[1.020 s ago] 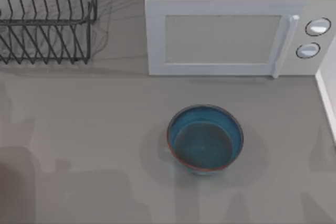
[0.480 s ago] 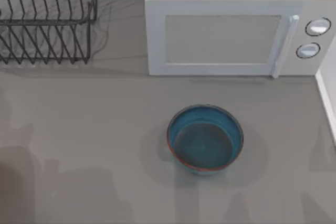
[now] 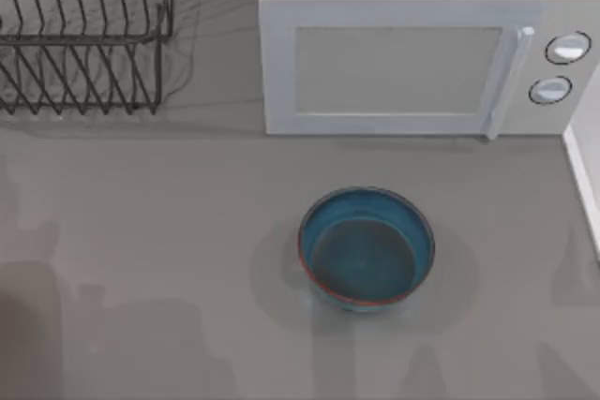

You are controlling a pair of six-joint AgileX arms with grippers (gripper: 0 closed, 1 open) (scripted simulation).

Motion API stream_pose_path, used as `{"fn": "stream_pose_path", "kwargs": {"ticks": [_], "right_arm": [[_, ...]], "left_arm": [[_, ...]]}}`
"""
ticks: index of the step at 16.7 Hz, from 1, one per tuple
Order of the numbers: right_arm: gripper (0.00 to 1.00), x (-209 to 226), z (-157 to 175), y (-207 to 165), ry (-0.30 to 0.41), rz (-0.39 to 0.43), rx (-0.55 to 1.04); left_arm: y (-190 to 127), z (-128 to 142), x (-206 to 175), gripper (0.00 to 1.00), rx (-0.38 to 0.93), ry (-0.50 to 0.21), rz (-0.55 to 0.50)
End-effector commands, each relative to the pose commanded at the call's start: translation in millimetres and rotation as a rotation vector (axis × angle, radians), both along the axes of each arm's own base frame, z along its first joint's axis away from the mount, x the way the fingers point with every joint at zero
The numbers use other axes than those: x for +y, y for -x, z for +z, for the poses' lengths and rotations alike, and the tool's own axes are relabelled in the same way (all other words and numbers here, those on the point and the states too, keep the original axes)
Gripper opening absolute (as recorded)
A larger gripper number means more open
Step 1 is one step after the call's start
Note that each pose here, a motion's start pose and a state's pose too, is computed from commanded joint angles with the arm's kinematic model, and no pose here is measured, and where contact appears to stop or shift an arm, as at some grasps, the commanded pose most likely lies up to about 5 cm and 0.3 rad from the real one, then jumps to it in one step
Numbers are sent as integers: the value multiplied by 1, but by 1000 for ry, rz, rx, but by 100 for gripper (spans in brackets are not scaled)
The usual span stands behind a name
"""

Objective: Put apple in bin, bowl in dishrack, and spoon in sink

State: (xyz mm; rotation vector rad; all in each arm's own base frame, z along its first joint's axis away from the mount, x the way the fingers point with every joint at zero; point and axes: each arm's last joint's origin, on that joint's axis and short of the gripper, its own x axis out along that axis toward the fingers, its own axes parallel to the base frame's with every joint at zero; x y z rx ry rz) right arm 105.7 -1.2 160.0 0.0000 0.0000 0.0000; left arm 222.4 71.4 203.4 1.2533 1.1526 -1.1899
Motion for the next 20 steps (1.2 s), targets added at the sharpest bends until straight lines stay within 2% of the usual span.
{"fn": "stream_pose_path", "kwargs": {"ticks": [3, 4, 15, 17, 20], "right_arm": [[100, 0, 0, 0, 0, 0, 0], [100, 0, 0, 0, 0, 0, 0], [100, 0, 0, 0, 0, 0, 0], [100, 0, 0, 0, 0, 0, 0], [100, 0, 0, 0, 0, 0, 0]], "left_arm": [[0, 0, 0, 98, 0, 0, 0], [0, 0, 0, 100, 0, 0, 0], [2, 2, -2, 100, -32, -8, 17], [8, 7, -7, 100, -103, -21, 66], [23, 12, -18, 100, -260, -26, 206]]}}
